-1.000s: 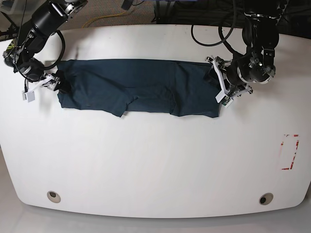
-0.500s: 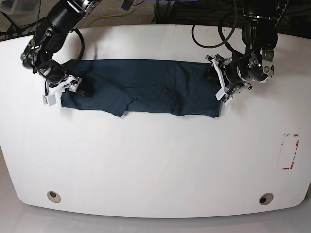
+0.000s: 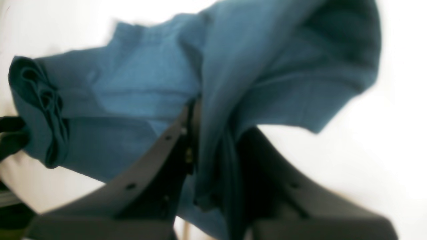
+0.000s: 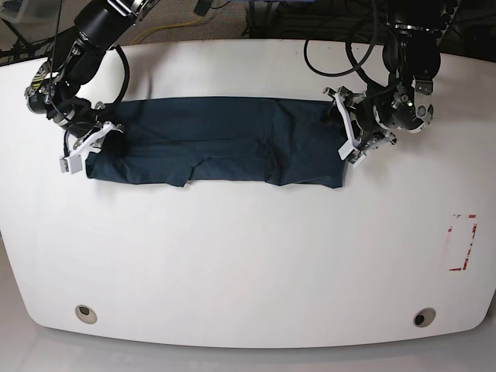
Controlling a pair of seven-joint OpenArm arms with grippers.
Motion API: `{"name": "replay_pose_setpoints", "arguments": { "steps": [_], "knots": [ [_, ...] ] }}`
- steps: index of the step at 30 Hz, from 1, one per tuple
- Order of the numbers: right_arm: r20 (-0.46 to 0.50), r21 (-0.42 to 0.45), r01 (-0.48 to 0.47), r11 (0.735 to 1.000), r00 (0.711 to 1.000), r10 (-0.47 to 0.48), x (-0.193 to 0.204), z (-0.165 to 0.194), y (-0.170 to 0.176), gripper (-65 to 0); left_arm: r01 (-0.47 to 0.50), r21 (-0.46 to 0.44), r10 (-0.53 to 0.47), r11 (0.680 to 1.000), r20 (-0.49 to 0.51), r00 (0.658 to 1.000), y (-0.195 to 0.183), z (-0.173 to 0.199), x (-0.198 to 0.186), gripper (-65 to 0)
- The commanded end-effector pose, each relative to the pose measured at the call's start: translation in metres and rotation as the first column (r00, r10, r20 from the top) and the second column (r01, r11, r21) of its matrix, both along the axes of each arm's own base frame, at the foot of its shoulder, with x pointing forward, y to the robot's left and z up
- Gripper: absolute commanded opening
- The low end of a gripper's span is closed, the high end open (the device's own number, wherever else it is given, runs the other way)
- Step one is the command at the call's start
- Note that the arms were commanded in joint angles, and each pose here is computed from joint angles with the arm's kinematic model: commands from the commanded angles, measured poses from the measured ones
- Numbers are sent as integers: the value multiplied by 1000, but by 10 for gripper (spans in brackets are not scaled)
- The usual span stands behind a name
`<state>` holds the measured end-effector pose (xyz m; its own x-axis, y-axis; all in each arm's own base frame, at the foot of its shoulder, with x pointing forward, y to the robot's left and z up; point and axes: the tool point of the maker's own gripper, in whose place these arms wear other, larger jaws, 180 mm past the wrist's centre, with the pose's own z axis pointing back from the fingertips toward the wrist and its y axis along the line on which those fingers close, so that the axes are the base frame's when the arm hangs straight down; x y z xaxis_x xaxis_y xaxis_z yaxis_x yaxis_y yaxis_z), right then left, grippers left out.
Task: Fold the T-shirt properly
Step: 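Grasp the strip end with the right gripper and lift it, then fold the strip end with the right gripper over toward the left gripper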
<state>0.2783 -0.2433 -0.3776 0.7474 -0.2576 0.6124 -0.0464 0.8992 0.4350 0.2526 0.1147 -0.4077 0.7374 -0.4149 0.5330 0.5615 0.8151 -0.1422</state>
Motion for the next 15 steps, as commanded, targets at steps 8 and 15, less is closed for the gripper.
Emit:
{"name": "replay_pose_setpoints", "arguments": {
  "steps": [8, 15],
  "knots": [
    [128, -179, -143, 973, 978, 167, 11, 56, 27, -650, 79, -29, -78, 996, 35, 996, -28, 10, 8, -356],
    [235, -119, -271, 955, 927, 293, 15, 84, 104, -650, 72, -63, -71, 995, 16, 997, -42, 5, 5, -356]
  ]
}}
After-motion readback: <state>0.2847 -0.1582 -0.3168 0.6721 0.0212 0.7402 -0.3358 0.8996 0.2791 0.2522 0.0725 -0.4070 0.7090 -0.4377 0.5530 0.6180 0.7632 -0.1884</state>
